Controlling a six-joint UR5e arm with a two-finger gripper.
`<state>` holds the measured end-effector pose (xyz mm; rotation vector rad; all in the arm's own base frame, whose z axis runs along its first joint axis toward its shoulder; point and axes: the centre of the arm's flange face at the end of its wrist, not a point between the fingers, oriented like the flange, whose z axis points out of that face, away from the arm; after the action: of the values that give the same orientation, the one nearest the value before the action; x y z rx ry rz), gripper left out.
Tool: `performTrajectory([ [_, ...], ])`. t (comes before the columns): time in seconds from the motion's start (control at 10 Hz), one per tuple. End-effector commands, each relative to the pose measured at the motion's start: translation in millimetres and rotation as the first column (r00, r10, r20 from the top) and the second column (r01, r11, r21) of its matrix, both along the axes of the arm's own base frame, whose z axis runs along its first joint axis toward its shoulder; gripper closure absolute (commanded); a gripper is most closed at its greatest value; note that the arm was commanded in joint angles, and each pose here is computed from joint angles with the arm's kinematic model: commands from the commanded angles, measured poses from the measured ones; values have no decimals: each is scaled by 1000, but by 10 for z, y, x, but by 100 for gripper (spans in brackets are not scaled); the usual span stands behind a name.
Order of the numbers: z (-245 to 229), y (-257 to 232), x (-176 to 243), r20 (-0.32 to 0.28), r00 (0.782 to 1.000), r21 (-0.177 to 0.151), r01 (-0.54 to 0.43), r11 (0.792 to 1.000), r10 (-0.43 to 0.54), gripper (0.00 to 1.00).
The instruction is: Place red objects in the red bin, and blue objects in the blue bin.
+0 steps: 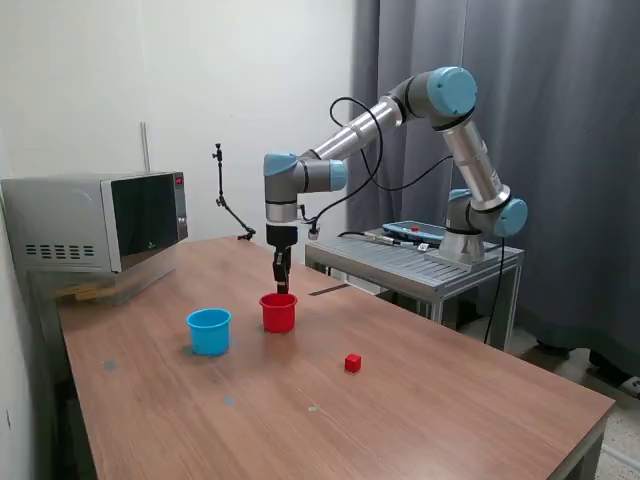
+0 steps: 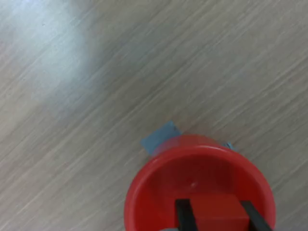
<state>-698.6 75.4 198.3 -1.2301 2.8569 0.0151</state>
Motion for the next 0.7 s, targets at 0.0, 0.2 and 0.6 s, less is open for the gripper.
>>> performTrajectory([
  [0.0,-8,-10,4,1,1000,1,-2,1000,2,0],
  [0.2,-16,-22,9,4,1000,0,-3,1000,3,0],
  [0.6,13,-602,-41,-2,996,-4,-85,996,85,0],
])
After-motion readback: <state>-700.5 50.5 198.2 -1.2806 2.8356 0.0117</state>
